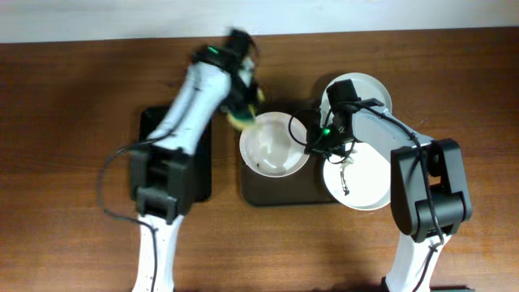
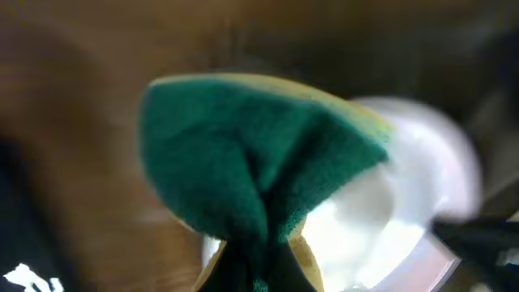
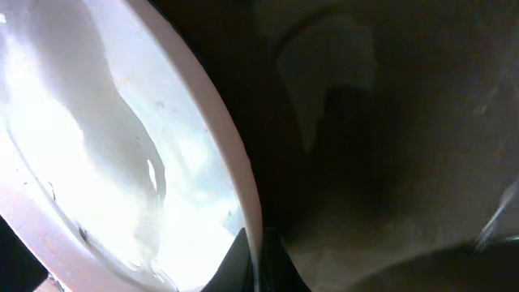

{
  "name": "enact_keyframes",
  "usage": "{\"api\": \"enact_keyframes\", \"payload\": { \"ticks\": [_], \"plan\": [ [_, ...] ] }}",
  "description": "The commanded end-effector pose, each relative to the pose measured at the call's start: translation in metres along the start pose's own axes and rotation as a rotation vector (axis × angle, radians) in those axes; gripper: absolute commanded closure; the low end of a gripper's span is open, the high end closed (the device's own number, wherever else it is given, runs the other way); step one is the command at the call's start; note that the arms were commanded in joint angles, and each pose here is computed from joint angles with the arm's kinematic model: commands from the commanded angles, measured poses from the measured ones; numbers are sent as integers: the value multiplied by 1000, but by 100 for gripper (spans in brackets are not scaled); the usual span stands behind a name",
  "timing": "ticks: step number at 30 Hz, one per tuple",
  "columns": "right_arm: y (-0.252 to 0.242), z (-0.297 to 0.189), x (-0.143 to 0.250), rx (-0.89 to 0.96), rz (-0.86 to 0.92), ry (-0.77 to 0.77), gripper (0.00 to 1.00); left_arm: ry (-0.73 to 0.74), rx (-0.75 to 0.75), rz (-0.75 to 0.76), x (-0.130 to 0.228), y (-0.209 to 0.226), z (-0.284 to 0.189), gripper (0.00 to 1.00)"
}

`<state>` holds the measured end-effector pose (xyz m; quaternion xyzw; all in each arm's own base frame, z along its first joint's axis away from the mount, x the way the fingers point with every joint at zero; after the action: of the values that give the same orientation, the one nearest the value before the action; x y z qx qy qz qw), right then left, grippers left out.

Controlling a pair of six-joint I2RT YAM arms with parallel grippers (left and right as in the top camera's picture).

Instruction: Clean dirty plates on tray and stack at the side

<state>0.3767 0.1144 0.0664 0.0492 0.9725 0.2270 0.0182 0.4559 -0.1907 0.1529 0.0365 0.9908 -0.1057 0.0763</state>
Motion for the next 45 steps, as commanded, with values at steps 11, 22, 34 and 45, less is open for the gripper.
{"api": "enact_keyframes", "payload": {
  "ticks": [11, 22, 34, 45],
  "plan": [
    [70, -137, 35, 873, -301, -578, 96, -363, 14, -191, -52, 88, -158, 100],
    [162, -172, 100, 1388, -512, -1158, 96, -374, 16, -190, -53, 88, -158, 100],
    [42, -64, 19, 339, -68, -280, 96, -289, 6, -213, -48, 89, -127, 100],
    [20, -43, -3, 273, -518, -167, 43, -301, 13, -197, -50, 82, -126, 100]
  ]
}}
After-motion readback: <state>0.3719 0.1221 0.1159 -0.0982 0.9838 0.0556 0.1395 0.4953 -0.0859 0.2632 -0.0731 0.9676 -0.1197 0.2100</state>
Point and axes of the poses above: each gripper's point midway between its finger pads, its own z axis out along the fingers, its own y axis along the line the jaws close on, x = y × z, the point moved 7 cm from there along -z, back along the fingers, and after that the axes turned 2 degrees about -z, right-handed, at the moved point
